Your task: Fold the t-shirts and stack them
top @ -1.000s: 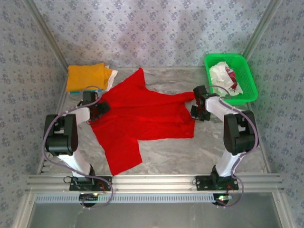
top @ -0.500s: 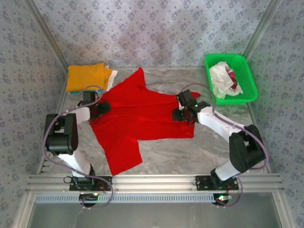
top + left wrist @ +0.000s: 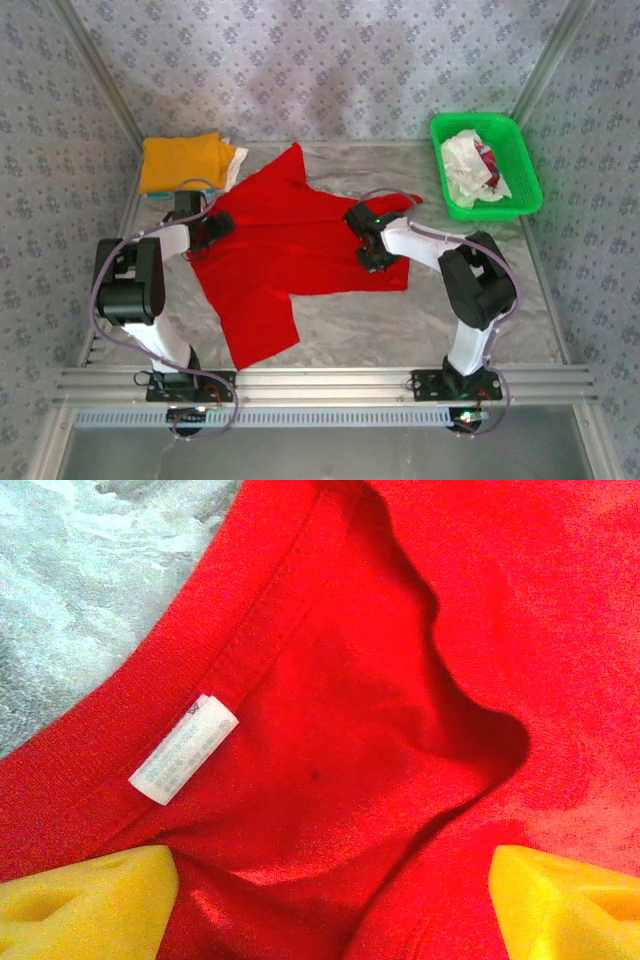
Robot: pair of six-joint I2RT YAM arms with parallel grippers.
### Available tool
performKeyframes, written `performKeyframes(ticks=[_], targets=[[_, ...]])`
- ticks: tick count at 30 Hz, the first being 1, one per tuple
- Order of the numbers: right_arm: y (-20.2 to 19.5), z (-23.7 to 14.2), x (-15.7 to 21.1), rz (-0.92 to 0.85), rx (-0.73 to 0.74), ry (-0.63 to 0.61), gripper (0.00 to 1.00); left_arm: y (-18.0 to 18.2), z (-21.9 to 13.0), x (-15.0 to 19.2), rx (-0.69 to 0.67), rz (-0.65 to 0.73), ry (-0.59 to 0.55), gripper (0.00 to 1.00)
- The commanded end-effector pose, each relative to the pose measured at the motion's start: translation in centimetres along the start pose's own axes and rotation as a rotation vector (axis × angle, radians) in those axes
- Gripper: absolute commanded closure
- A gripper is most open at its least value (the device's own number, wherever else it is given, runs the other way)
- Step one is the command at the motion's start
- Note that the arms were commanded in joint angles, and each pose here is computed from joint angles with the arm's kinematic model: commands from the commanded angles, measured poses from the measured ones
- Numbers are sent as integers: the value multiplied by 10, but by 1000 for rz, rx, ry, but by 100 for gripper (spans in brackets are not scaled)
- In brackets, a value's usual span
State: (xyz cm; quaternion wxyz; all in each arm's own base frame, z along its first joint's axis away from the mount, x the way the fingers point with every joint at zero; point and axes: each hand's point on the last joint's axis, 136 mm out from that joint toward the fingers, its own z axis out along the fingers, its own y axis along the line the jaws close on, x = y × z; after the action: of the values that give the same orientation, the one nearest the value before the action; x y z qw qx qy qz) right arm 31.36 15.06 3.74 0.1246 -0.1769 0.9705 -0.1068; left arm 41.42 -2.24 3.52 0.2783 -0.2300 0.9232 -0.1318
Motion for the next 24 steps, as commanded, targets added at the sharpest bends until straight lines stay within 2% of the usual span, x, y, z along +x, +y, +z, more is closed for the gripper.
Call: performKeyframes(ticks=[1, 6, 10, 12, 14, 16, 19, 22, 24], targets=[[-31, -13, 12, 87, 99, 20, 100, 8, 12, 28, -10, -10, 108, 17], [-57, -16, 34, 316, 37, 22, 100, 9, 12, 27, -1, -16, 110, 17], [-52, -11, 44, 500, -176, -6, 100, 9, 13, 28, 3, -19, 114, 16], [-46, -14, 29, 470, -246, -62, 99, 8, 14, 29, 5, -17, 121, 16], [-40, -21, 15, 401, -232, -96, 89, 8, 14, 29, 6, -18, 124, 16], [-33, -24, 3, 380, -231, -99, 72, 8, 14, 29, 5, -18, 124, 16], [-27, -27, -24, 397, -291, -105, 69, 8, 13, 30, 7, -19, 120, 16], [-46, -35, -66, 459, -261, -169, 60, 9, 11, 32, 6, -20, 122, 16], [-59, -32, -83, 518, -261, -154, 58, 8, 8, 37, 8, -14, 132, 15]])
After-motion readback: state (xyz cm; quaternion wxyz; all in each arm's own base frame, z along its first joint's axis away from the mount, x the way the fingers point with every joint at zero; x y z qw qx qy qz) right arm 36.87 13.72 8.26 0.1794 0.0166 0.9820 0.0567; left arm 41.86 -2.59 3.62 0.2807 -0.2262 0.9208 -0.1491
